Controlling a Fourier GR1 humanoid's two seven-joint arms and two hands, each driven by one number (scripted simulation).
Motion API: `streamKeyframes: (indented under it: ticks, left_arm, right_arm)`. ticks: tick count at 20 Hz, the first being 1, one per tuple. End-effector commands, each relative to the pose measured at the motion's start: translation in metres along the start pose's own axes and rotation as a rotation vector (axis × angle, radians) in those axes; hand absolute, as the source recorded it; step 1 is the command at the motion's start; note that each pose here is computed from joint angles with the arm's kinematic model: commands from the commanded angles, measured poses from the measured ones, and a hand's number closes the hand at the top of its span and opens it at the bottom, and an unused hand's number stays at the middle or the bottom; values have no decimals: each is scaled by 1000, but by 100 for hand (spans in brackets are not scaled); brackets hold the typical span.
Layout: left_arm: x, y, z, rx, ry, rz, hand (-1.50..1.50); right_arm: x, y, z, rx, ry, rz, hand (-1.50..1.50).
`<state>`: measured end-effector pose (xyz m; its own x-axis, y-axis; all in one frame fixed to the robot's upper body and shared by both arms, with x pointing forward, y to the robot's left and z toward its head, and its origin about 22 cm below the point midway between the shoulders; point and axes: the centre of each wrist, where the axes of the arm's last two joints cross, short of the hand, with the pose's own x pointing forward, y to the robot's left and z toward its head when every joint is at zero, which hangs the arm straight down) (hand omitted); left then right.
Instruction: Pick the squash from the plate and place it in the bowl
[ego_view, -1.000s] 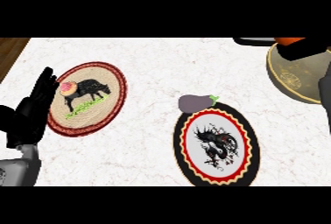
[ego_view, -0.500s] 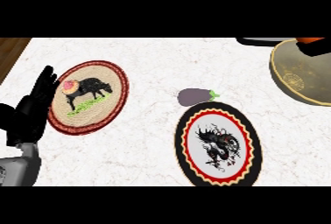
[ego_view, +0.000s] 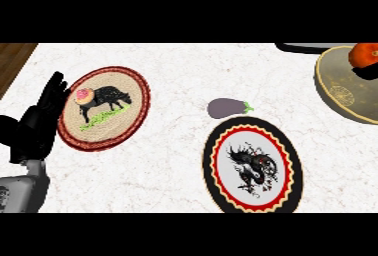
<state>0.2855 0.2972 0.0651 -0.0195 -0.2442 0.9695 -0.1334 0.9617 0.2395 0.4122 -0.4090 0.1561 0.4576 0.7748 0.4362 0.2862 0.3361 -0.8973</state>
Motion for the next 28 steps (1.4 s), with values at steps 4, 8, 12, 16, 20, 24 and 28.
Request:
streamKeyframes:
  ticks: [4, 8, 12, 16, 20, 24, 28]
  left_arm:
    - [-12, -1, 8, 8, 5, -1, 0]
    - [-4, -3, 3, -20, 9, -5, 0]
    - [-10, 2, 7, -3, 20, 10, 0]
    - [-8, 18, 4, 28, 28, -7, 0]
    - [-12, 5, 5, 2, 24, -12, 0]
    - [-7, 17, 3, 19, 25, -8, 0]
    - [-1, 8, 0, 31, 21, 10, 0]
  right_arm:
    - [-57, 3, -3, 185, 48, -29, -150]
    - [-49, 0, -6, 154, -20, -237, -150]
    - [-75, -9, -4, -2, -21, -583, -150]
    - [-85, -37, -8, -117, -50, -874, -150]
    - [-125, -66, -3, -83, -17, -913, -150]
    - [-181, -77, 17, -57, 9, -923, -150]
    - [-231, -70, 44, -39, -2, -969, -150]
